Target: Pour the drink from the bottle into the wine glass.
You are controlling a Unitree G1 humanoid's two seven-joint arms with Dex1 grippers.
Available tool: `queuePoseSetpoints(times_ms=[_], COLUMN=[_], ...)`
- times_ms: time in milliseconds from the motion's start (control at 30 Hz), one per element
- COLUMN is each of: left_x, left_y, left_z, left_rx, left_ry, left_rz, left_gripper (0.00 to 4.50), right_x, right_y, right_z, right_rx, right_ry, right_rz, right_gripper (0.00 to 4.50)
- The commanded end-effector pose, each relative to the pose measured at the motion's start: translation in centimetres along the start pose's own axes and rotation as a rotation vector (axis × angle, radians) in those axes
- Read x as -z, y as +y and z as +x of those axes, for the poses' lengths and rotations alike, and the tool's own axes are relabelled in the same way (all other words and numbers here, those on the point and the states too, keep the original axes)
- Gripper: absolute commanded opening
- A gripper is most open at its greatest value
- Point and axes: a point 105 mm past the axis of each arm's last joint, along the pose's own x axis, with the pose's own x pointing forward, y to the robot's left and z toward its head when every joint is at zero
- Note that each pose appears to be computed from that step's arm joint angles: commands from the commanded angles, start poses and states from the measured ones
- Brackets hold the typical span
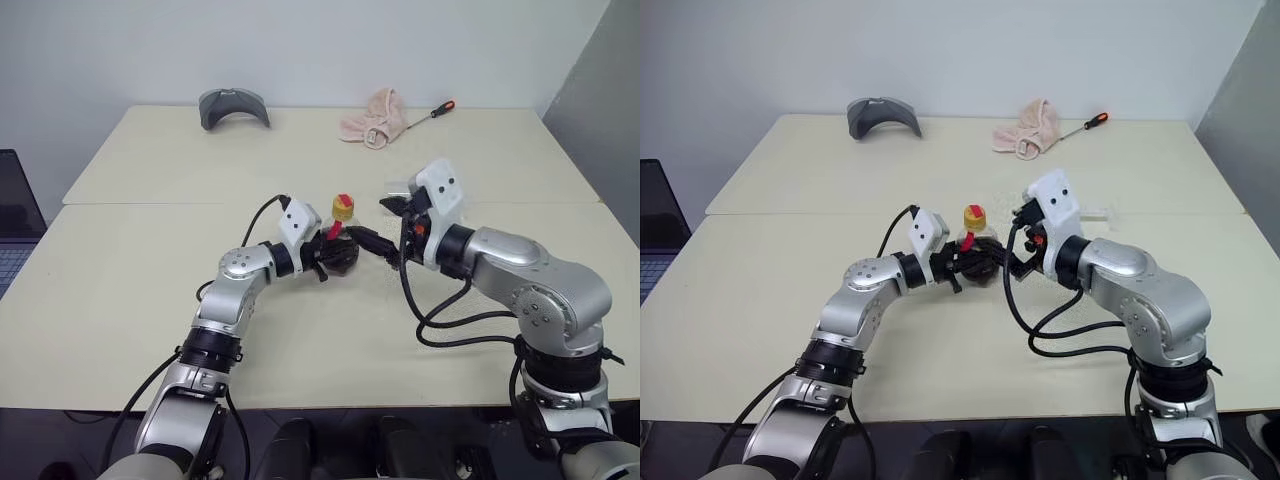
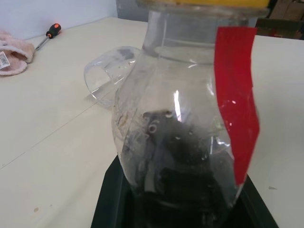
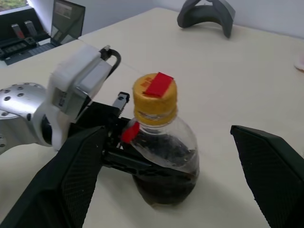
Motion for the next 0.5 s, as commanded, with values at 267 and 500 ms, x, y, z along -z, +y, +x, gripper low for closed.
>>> queuePoseSetpoints(times_ms=[267, 500], left_x=[-2.2, -2.0], left_y=[0.2, 0.2], left_z=[-0.1, -0.3], left_rx=[-0.002, -0.013], left_ry=[-0.068, -0.061], left_rz=[0.061, 0.063], left_gripper=[0.87, 0.87], right_x=[-2.7, -3.5], right_y=[-0.6, 0.3], right_z=[2.5, 2.9], right_rx=[0.114, 0.170], right_ry=[-0.082, -0.085], right_rz=[0.032, 0.057], right_gripper=[4.50, 4.50])
